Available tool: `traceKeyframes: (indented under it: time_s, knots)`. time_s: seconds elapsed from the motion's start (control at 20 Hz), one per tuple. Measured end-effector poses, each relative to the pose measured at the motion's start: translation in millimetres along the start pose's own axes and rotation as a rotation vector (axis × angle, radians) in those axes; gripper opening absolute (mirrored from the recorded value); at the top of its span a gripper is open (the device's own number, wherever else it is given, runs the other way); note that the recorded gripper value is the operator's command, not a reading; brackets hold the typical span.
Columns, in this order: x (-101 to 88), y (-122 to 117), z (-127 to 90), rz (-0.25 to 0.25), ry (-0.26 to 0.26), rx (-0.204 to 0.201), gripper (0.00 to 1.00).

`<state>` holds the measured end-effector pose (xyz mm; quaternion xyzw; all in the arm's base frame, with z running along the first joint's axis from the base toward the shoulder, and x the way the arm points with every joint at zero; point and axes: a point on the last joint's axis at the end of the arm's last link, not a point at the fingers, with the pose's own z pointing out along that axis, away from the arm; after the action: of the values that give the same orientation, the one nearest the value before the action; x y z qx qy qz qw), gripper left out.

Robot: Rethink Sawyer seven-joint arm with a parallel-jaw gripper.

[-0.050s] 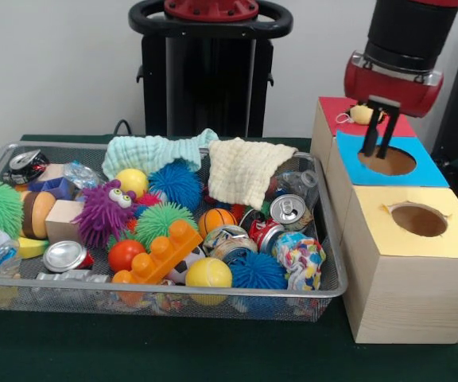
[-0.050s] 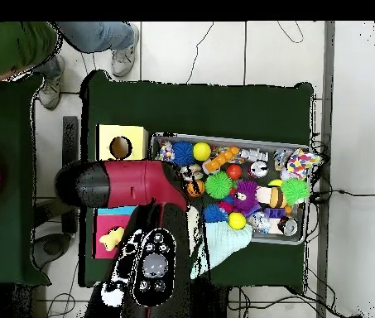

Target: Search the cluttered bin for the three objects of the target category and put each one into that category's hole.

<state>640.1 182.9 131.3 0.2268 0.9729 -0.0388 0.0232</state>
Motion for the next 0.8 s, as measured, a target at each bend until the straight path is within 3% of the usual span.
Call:
traceKeyframes:
  time_s: [0.35, 0.7, 0.8]
  knots:
    - [10.3, 25.7, 0.7, 0.067, 0.045, -0.049, 0.00]
    - [4.0, 9.8, 44.9, 0.151, 0.118, -0.037, 0.00]
    - [1.1, 8.0, 44.3, 0.168, 0.122, -0.041, 0.00]
